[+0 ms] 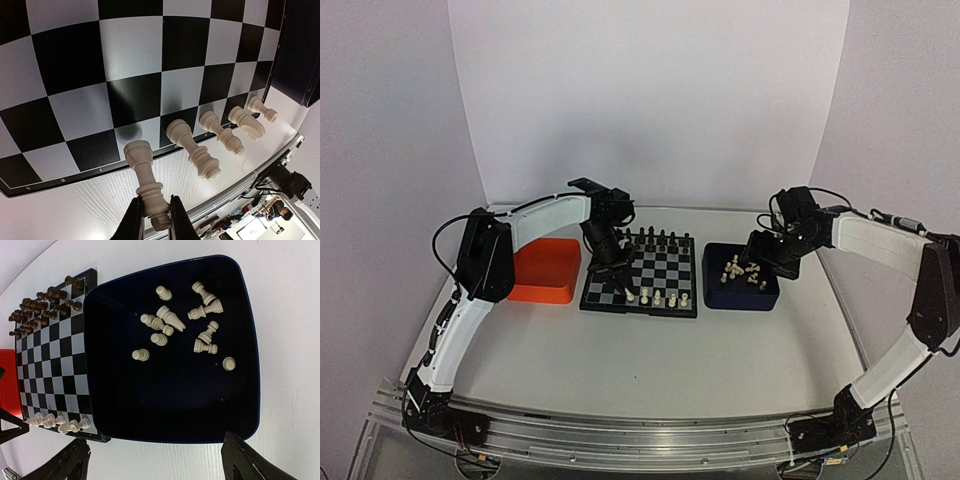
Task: Set up the chess pieces on the board
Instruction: Place the chess piece on the chessboard.
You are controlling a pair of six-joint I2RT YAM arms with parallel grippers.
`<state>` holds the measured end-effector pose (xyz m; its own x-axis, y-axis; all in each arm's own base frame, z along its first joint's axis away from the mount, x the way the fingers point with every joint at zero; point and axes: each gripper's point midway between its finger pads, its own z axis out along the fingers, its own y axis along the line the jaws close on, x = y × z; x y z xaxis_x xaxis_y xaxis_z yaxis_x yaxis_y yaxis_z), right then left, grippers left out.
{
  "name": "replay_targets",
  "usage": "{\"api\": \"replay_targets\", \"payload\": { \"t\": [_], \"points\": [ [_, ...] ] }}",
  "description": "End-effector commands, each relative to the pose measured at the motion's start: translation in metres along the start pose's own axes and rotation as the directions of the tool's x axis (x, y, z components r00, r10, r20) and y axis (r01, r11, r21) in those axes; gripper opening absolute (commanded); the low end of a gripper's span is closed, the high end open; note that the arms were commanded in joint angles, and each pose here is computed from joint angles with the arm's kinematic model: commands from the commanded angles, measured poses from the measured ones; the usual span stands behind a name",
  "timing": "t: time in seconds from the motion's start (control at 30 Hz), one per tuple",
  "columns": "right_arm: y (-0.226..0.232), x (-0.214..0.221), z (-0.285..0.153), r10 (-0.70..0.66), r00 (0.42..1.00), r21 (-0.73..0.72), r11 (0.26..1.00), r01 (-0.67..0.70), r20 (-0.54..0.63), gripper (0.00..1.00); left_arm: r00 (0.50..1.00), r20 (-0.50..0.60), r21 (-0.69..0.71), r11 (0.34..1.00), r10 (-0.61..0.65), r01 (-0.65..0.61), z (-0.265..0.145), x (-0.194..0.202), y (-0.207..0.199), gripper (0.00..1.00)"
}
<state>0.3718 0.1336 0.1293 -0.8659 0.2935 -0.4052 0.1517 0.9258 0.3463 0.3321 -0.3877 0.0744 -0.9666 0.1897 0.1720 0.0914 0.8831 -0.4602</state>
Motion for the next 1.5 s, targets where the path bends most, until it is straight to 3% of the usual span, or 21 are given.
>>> {"api": "replay_targets", "payload": {
  "t": [0.0,0.2,0.87,1.23,1.47],
  "points": [
    [-0.005,0.002,0.004,0.008,1.0,0.014,1.0,-0.008,-0.012,0.89,1.0,-0.002,0.01,1.0,0.0,0.0,-0.005,0.001,-0.005,0.03],
    [-0.007,0.003,0.004,0.012,1.0,0.016,1.0,-0.012,-0.014,0.89,1.0,-0.009,0.016,1.0,-0.001,0.002,-0.001,0.0,-0.006,0.04],
    [-0.01,0.003,0.005,0.022,1.0,0.025,0.999,-0.021,-0.015,0.89,1.0,-0.01,0.028,1.0,0.005,-0.005,0.0,-0.001,-0.008,0.2],
    [-0.011,0.003,0.005,0.024,1.0,0.027,0.999,-0.023,-0.017,0.89,1.0,0.0,0.038,0.999,0.012,-0.012,-0.001,-0.004,-0.011,0.2],
    [-0.013,0.003,0.004,0.021,1.0,0.029,0.999,-0.021,-0.014,0.89,0.999,0.033,0.021,1.0,0.017,-0.018,-0.007,-0.01,-0.012,0.15]
  ]
}}
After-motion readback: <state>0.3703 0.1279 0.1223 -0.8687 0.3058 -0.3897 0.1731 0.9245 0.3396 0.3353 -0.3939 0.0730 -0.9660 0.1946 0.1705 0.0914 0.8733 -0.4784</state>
